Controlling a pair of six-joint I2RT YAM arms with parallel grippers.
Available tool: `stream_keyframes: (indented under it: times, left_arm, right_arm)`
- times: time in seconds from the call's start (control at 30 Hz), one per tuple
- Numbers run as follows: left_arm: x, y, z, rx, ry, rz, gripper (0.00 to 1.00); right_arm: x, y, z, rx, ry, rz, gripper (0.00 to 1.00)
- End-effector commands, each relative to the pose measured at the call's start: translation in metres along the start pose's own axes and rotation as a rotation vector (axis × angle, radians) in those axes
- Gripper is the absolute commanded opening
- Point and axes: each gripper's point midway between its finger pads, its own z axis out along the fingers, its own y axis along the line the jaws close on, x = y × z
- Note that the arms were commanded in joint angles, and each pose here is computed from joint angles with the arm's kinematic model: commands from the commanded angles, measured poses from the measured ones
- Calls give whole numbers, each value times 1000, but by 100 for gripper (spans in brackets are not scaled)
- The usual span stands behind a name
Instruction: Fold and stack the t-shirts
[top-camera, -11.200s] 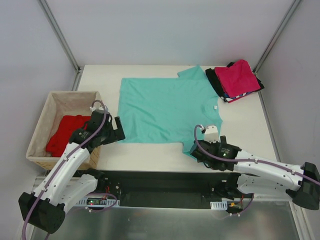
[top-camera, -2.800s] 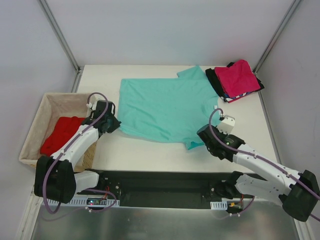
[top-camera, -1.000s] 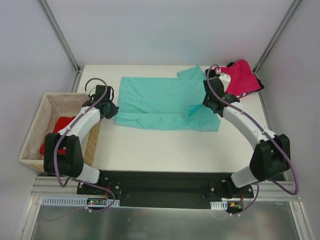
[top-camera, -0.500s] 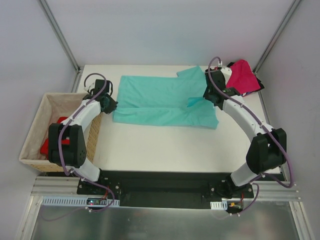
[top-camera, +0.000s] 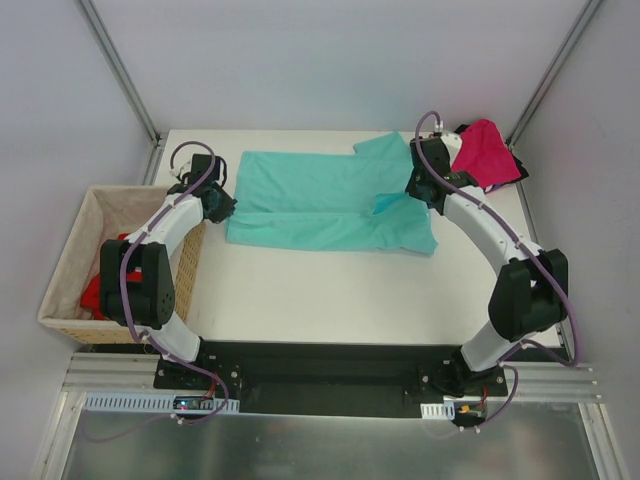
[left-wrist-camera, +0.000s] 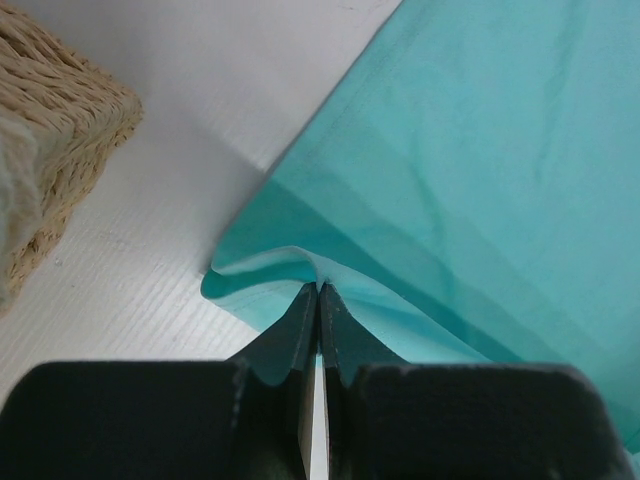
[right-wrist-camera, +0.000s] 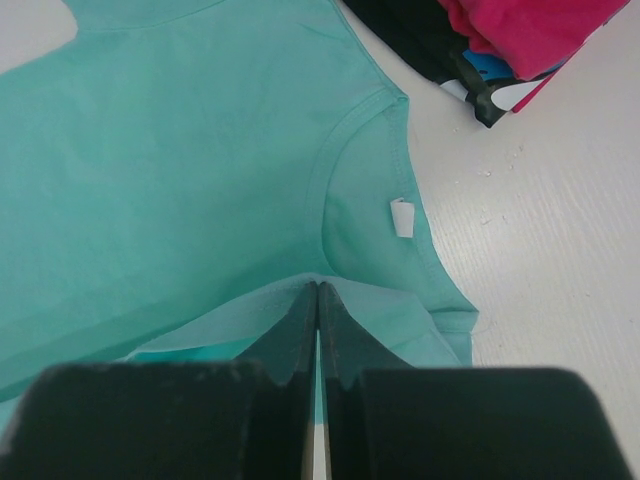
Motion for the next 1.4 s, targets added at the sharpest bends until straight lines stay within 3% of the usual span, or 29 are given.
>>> stream_keyframes:
  times: [0.0, 0.97, 1.03, 1.07, 1.1, 1.17, 1.2, 1.23, 1.3, 1.33, 1.37]
  left_arm:
    - [-13, -9, -4, 17, -24, 22, 0]
    - [-4, -5, 46, -66, 40, 41, 0]
    - [-7, -8, 47, -63, 31, 39, 0]
    - [-9, -7, 48, -68, 23, 43, 3]
    - [-11, -8, 48, -69, 16, 44, 17]
    - [-19, -13, 49, -53, -8, 59, 40]
    - [-22, -15, 48, -51, -19, 64, 52]
    - [-27, -20, 48, -43, -32, 71, 72]
    - [-32, -23, 48, -40, -43, 85, 87]
    - [-36, -25, 47, -36, -52, 86, 99]
    - [-38, -27, 46, -33, -57, 88, 99]
  right_arm:
    - [-2, 1, 4, -4, -9, 1, 1]
    - [24, 13, 64, 38, 88, -44, 1]
    - [22, 18, 67, 32, 87, -45, 9]
    - [23, 18, 71, 35, 91, -50, 14]
    - [19, 20, 73, 34, 85, -48, 24]
    - [17, 21, 76, 39, 78, -59, 33]
    - [16, 22, 79, 39, 75, -62, 44]
    - [13, 24, 80, 34, 63, -62, 50]
    - [7, 24, 81, 38, 45, -65, 65]
    - [3, 26, 80, 36, 35, -63, 70]
    - [-1, 24, 79, 43, 23, -61, 75]
